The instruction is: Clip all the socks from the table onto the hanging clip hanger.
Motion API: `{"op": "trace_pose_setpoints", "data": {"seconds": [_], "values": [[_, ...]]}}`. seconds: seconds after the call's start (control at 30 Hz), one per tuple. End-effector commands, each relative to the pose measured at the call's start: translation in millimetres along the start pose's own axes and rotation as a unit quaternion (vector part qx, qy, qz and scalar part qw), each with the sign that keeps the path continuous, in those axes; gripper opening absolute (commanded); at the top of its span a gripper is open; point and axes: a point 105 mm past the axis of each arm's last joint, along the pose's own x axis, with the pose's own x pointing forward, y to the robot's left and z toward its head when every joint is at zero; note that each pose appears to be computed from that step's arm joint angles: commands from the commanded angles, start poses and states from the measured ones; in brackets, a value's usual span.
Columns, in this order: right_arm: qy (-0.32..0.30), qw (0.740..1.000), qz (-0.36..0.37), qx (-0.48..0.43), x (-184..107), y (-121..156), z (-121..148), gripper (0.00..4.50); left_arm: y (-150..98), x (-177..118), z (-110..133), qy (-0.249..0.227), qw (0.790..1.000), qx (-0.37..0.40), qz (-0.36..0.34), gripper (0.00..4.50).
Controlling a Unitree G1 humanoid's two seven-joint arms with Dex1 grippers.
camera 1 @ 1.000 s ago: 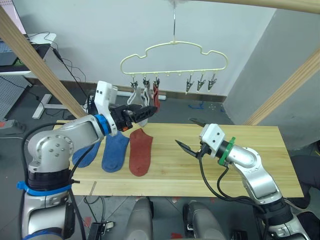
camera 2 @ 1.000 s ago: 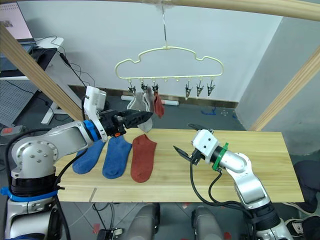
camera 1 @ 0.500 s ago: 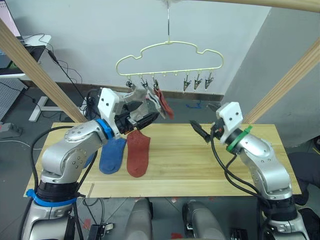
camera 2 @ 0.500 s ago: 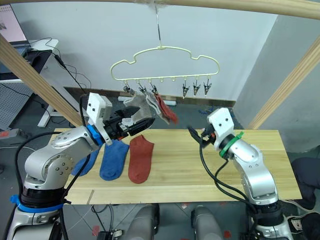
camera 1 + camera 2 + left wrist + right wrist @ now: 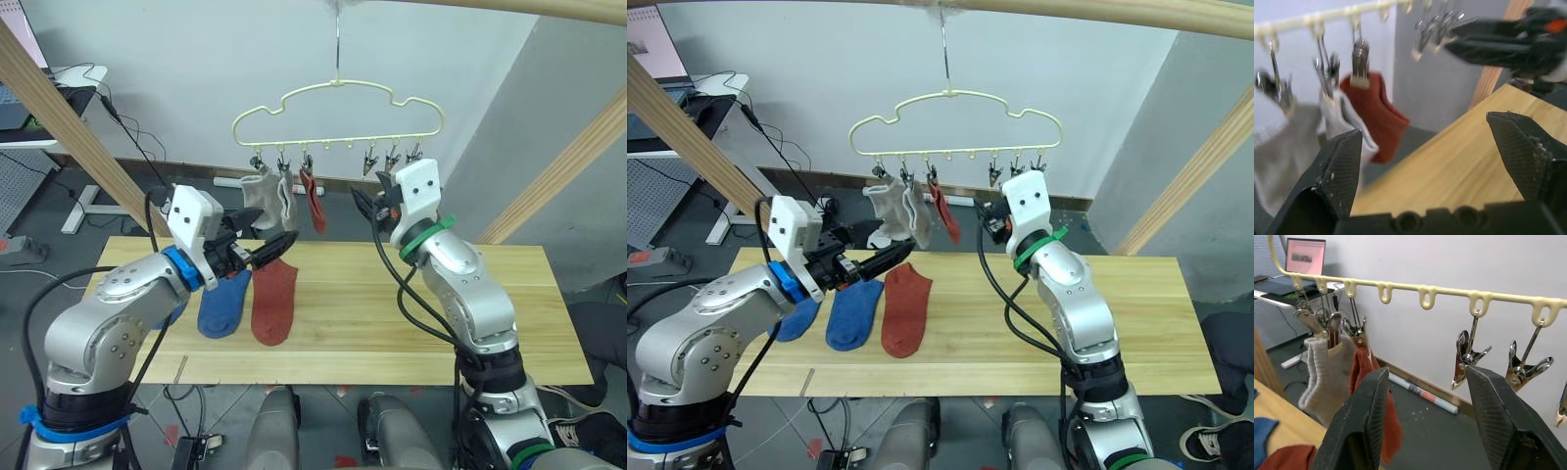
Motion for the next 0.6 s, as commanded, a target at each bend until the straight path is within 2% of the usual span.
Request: {"op": "trace_pose_setpoints", "data": {"seconds": [0.03, 0.27, 0.6], "values": [[-0.018, 1.0, -0.022, -0.006, 4, -4, 11, 2.58, -12, -8, 28, -0.071, 0.996, 0.009, -0.048, 4.5], [-0.013, 0.999, -0.036, 0.004, 11, -7, 9, 2.58, -6, -9, 32, -0.1, 0.992, 0.061, -0.044, 4.5], [-0.02, 0.997, -0.059, 0.034, 25, -8, 13, 2.58, -7, -5, 25, -0.107, 0.992, 0.058, -0.021, 4.5]]}}
